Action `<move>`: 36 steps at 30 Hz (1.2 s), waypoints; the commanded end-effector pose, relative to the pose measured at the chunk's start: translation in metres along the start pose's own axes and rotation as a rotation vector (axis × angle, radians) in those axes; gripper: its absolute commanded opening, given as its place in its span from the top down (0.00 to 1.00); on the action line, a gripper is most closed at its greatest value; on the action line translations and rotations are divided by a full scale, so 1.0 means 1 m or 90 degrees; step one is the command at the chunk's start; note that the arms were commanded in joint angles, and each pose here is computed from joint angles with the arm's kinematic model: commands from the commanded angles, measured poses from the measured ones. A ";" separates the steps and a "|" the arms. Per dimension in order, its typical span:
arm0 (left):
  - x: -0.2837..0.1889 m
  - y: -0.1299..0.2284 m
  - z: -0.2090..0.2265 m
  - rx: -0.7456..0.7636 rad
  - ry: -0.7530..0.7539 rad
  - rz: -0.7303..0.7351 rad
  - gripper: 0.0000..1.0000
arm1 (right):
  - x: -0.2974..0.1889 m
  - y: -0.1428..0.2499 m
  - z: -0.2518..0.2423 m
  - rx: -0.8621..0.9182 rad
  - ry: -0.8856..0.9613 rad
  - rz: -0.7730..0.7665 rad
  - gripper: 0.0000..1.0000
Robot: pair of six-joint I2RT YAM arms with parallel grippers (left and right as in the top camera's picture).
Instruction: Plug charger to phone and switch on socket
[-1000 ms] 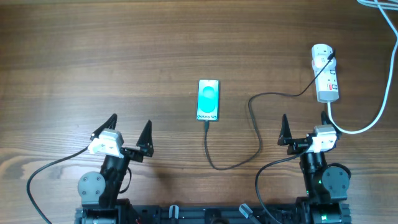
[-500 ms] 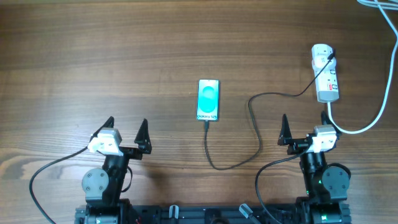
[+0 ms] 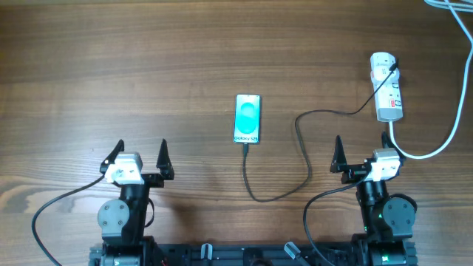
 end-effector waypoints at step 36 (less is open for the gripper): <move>0.000 0.002 0.002 0.016 -0.018 -0.002 0.00 | -0.001 -0.001 -0.001 -0.011 0.007 -0.008 0.00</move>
Point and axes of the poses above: each gripper's point midway between its finger pads, its own x axis out along the fingers, its own z axis along the line the jaws close on, y = z × x, the point moved 9 cm from there along -x, back along the fingers, and after that the axes turned 1 degree about x, right-handed, at the moved point
